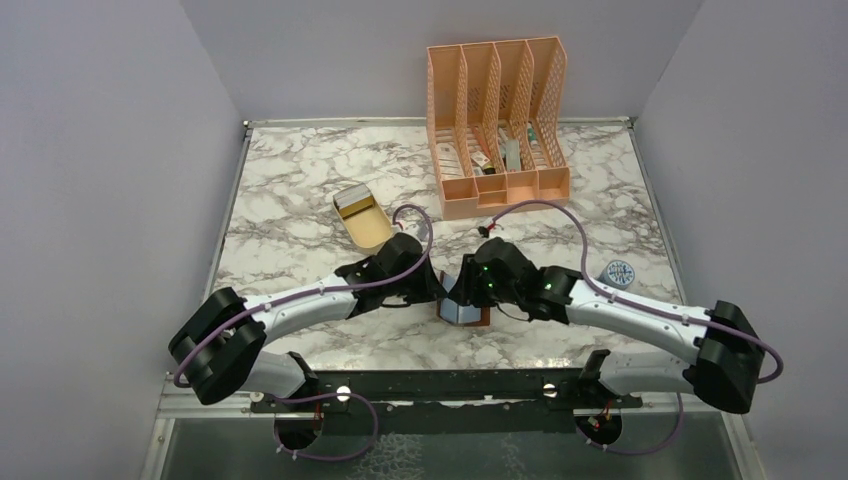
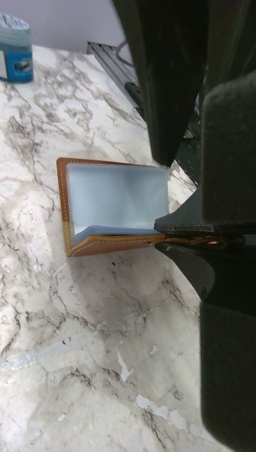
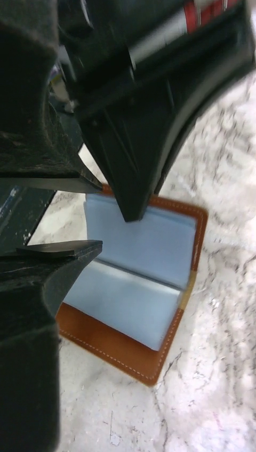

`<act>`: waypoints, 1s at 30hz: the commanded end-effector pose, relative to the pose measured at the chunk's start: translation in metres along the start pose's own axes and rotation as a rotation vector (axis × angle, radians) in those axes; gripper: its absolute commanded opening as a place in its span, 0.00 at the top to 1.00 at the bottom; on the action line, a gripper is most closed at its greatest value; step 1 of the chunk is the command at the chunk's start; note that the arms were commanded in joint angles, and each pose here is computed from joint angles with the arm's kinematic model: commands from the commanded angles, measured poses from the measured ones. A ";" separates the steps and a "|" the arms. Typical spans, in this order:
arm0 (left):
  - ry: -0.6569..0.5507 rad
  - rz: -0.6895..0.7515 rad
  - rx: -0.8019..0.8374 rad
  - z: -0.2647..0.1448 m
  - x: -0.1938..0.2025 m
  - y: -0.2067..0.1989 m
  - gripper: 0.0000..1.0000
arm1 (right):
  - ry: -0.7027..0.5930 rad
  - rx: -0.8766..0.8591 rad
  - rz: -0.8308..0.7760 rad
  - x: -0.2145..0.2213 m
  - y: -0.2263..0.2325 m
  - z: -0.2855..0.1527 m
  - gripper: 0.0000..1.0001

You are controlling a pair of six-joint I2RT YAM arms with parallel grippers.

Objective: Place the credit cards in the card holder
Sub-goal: Open the card holder at the center of the board.

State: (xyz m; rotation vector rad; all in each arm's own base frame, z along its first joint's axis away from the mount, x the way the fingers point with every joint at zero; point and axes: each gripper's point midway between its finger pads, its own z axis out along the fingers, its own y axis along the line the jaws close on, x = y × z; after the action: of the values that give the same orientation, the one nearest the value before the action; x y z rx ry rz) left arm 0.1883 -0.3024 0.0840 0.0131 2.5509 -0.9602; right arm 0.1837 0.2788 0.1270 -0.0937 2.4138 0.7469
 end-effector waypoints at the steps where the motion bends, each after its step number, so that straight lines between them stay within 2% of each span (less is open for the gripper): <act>1: -0.098 -0.072 0.144 0.001 -0.012 -0.018 1.00 | 0.058 0.115 0.008 0.013 -0.018 0.019 0.60; 4: -0.107 -0.133 0.206 0.006 -0.008 -0.019 1.00 | 0.054 0.164 0.001 0.016 -0.030 0.022 0.56; 12: -0.094 -0.155 0.195 0.021 -0.003 -0.011 1.00 | 0.063 0.284 -0.012 0.028 -0.060 0.037 0.50; 15: -0.103 -0.145 0.186 0.020 -0.003 -0.008 0.89 | 0.077 0.281 -0.019 0.032 -0.059 0.045 0.50; 18: -0.117 -0.158 0.164 0.018 0.000 0.001 0.73 | 0.087 0.311 -0.026 0.034 -0.064 0.050 0.49; 22: -0.117 -0.175 0.042 0.014 0.007 0.029 0.57 | 0.098 0.352 -0.039 0.036 -0.070 0.054 0.47; 26: -0.143 -0.134 -0.041 0.002 -0.003 0.040 0.46 | 0.092 0.353 -0.056 0.034 -0.069 0.057 0.47; 30: -0.208 -0.064 -0.083 -0.023 -0.034 0.045 0.39 | 0.071 0.352 -0.070 0.026 -0.066 0.058 0.45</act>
State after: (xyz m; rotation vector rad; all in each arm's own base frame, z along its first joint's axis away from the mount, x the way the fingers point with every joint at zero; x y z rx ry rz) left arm 0.1930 -0.2752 0.0584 -0.2232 2.4770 -0.9716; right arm 0.1940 0.2551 0.0322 -0.0660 2.6133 0.3213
